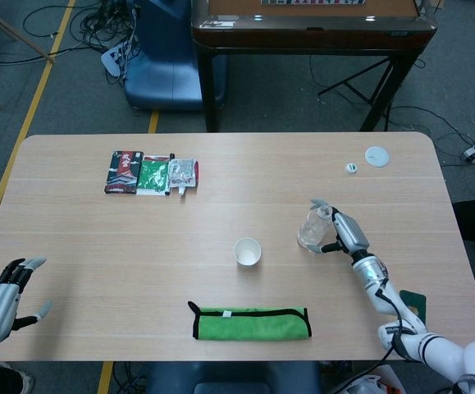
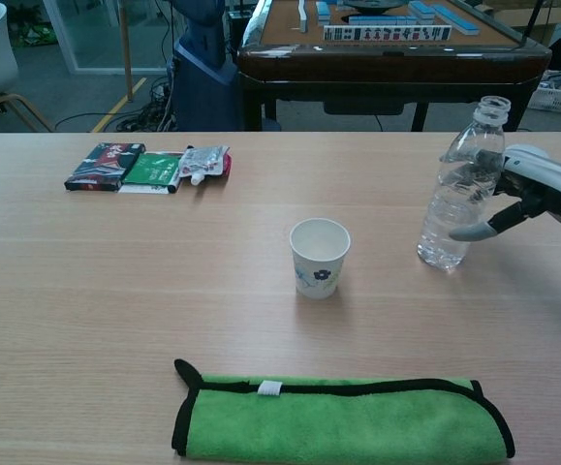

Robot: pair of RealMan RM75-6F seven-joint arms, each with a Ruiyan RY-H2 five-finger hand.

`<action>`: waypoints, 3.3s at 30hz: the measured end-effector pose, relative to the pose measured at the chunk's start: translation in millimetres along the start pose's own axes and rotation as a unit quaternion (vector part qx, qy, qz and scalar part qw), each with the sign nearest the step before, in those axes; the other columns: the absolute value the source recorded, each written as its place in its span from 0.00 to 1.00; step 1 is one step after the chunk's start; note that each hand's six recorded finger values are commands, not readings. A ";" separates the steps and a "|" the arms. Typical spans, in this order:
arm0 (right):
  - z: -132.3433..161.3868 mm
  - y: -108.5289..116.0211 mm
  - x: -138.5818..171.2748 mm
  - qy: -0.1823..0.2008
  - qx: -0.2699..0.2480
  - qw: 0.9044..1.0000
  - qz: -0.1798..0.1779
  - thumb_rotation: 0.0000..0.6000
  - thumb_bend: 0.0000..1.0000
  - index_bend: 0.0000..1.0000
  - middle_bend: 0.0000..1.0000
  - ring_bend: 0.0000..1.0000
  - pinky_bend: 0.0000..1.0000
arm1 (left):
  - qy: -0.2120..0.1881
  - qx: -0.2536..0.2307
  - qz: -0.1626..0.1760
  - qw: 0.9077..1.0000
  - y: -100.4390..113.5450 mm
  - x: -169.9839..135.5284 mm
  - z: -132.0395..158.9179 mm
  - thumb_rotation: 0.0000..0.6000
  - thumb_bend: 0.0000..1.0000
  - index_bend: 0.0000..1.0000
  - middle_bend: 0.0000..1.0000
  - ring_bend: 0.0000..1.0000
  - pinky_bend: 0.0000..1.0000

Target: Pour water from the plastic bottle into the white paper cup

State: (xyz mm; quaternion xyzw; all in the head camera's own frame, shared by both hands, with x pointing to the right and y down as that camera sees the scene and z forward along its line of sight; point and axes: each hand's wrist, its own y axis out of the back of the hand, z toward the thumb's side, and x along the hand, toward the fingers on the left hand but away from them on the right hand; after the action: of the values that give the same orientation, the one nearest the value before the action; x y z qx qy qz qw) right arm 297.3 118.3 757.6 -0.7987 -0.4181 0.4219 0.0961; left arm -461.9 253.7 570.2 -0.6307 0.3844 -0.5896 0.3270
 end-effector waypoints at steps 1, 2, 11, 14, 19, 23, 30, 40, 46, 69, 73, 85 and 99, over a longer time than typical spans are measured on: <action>0.1 -0.8 -0.2 0.001 0.000 1.000 0.000 1.00 0.00 0.13 0.23 0.15 0.23 | 0.000 0.000 0.000 1.000 0.0 0.0 -0.1 1.00 0.22 0.17 0.21 0.14 0.44; 0.1 -1.3 -0.3 0.001 0.000 1.000 0.000 1.00 0.00 0.13 0.24 0.16 0.23 | 0.000 0.000 0.000 1.000 0.0 0.0 -0.1 1.00 0.22 0.17 0.21 0.14 0.44; -0.4 -4.7 -2.7 0.002 -0.011 1.000 -0.002 1.00 0.00 0.19 0.30 0.21 0.26 | 0.000 -0.001 -0.001 1.000 0.5 -0.4 -0.3 1.00 0.22 0.17 0.21 0.14 0.44; -0.3 -4.9 -3.6 0.003 -0.012 1.000 -0.003 1.00 0.00 0.24 0.33 0.22 0.27 | 0.001 -0.001 -0.002 1.000 0.1 -0.6 -0.4 1.00 0.22 0.17 0.21 0.14 0.44; -1.0 -4.8 -3.9 0.002 -0.014 1.000 -0.003 1.00 0.00 0.29 0.37 0.25 0.30 | 0.002 0.001 -0.004 1.000 -0.7 -0.8 -0.7 1.00 0.22 0.17 0.21 0.14 0.44; -1.5 -5.1 -4.3 0.000 -0.016 1.000 -0.001 1.00 0.00 0.32 0.39 0.27 0.32 | 0.002 0.001 -0.006 1.000 -1.0 -0.9 -0.9 1.00 0.22 0.17 0.21 0.14 0.44; -2.6 -4.7 -5.5 -0.004 -0.019 1.000 -0.004 1.00 0.04 0.40 0.45 0.34 0.35 | 0.004 0.001 -0.008 1.000 -1.9 -1.0 -1.5 1.00 0.22 0.17 0.21 0.14 0.44; -1.0 -3.6 -7.7 -0.003 -0.023 1.000 -0.011 1.00 0.12 0.49 0.53 0.40 0.40 | 0.005 0.001 -0.009 1.000 -1.9 -1.2 -2.2 1.00 0.22 0.17 0.21 0.14 0.44; 3.7 0.9 -7.4 0.003 -0.009 1.000 -0.014 1.00 0.13 0.52 0.56 0.42 0.42 | 0.006 0.001 -0.009 1.000 -1.8 -1.1 -2.3 1.00 0.22 0.17 0.21 0.14 0.44; 37.7 18.4 -14.4 -0.011 0.157 0.988 -0.002 1.00 0.14 0.55 0.59 0.46 0.46 | 0.008 -0.002 -0.001 1.000 3.4 0.3 -3.9 1.00 0.22 0.17 0.21 0.14 0.44; 45.6 16.8 -17.4 -0.014 0.177 0.984 0.003 1.00 0.14 0.55 0.59 0.46 0.47 | 0.008 -0.003 0.000 1.000 4.2 0.3 -4.0 1.00 0.22 0.17 0.21 0.14 0.44; 65.2 3.6 -26.3 -0.012 0.229 0.973 0.022 1.00 0.15 0.58 0.62 0.48 0.48 | 0.013 -0.011 0.006 1.000 9.4 0.4 -6.9 1.00 0.22 0.17 0.21 0.14 0.44; 94.6 -11.2 -33.2 -0.004 0.307 0.950 0.046 1.00 0.15 0.61 0.64 0.51 0.50 | 0.016 -0.013 0.010 1.000 13.4 0.6 -8.7 1.00 0.22 0.17 0.21 0.14 0.44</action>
State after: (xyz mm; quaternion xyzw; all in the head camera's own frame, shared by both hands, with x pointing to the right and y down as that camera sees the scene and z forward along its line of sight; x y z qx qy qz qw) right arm 209.6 81.7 723.8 -0.7471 -0.2311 0.5374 0.3156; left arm -471.9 247.0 559.8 -0.6213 0.4036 -0.5911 0.3189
